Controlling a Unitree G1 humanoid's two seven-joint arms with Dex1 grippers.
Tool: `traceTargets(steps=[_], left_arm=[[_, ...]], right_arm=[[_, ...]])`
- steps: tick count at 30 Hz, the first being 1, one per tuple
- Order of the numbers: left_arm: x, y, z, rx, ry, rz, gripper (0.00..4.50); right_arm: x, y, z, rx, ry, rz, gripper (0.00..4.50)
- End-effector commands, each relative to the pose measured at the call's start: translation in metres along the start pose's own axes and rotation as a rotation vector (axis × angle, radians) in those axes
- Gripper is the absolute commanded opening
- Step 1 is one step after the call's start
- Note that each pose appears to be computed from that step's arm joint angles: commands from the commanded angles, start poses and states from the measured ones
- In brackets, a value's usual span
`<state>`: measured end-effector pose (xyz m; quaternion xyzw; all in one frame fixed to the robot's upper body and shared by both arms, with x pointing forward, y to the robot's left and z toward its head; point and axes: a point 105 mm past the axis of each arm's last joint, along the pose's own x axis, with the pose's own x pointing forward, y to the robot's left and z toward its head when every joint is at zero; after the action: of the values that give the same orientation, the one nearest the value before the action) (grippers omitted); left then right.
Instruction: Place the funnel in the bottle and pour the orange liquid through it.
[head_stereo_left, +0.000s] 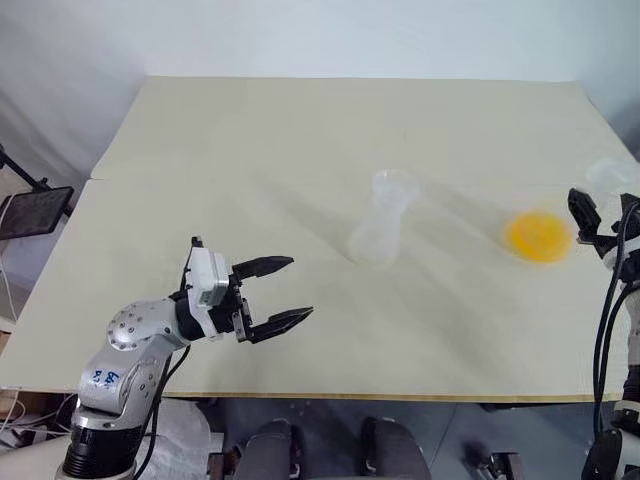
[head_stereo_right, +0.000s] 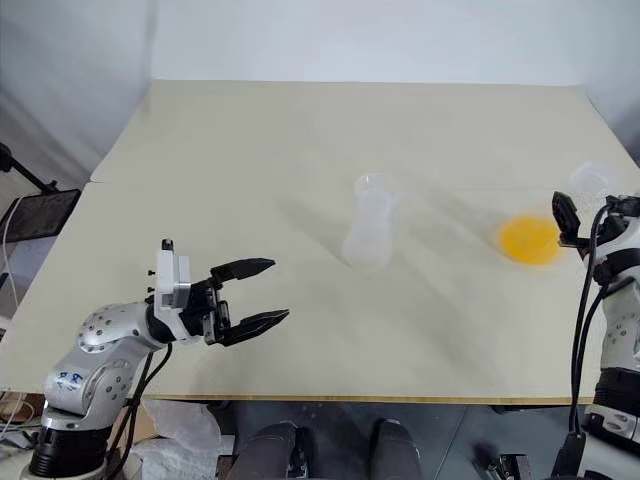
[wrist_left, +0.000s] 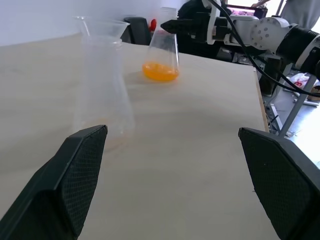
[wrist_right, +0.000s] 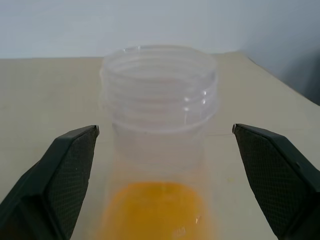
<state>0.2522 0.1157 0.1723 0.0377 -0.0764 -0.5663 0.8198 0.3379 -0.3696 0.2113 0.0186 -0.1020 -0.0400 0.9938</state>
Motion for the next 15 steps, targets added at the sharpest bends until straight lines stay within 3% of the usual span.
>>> traceTargets(steps=[1,12,15], left_arm=[[0.005,-0.002,0.010,0.028,-0.043,-0.036,4.46],[0.010,-0.004,0.013,0.031,-0.056,-0.059,4.46],[0.010,-0.003,0.014,0.039,-0.055,-0.061,4.50]], right_arm=[[0.013,0.002,0.024,-0.022,-0.084,0.009,4.50],[0.036,0.003,0.011,0.028,-0.062,0.006,4.50],[0.037,0.001,0.011,0.049,-0.073,-0.007,3.85]])
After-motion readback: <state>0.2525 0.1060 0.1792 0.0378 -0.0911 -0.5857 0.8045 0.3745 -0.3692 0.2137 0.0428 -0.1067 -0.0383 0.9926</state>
